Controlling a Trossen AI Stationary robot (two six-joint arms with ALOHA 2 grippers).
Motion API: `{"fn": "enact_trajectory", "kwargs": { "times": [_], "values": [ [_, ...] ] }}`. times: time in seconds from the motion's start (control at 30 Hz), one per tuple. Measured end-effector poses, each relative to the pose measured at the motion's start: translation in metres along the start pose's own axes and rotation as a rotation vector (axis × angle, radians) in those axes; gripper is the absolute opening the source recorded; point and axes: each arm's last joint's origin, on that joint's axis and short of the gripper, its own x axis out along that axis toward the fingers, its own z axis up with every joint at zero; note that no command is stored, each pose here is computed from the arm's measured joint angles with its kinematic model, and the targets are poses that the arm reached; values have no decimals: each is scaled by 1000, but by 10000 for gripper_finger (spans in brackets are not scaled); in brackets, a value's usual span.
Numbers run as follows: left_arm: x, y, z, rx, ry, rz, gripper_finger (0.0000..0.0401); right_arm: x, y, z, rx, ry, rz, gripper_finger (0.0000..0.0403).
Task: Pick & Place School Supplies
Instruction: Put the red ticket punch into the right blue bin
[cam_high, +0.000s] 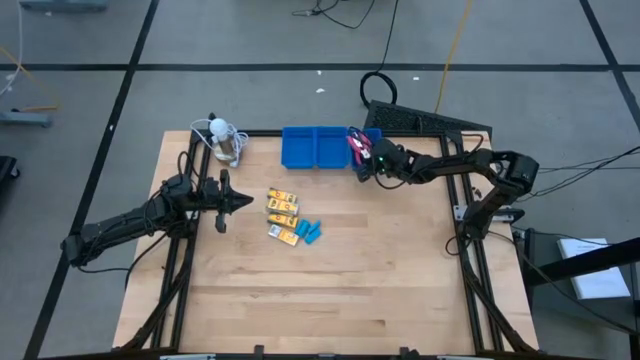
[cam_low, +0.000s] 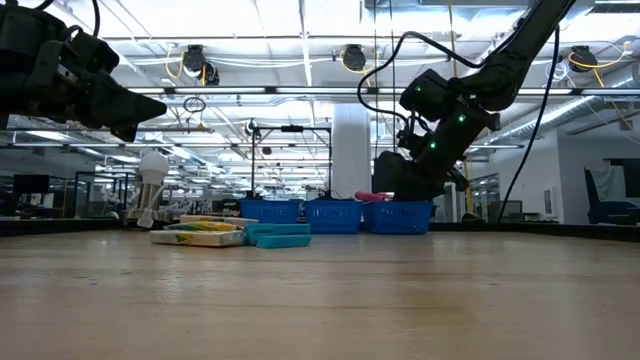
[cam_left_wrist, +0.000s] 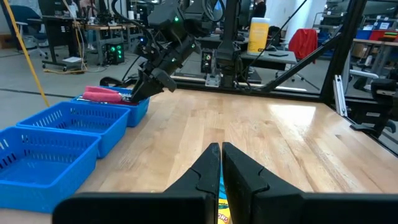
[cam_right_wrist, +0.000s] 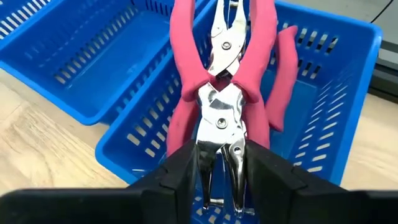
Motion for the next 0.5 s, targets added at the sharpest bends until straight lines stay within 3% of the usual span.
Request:
{"fn": "enact_trajectory", "kwargs": {
  "times": [0.5],
  "values": [
    [0,0,0,0,-1,0,19,-12,0,8,-12,-32,19,199]
  ]
}}
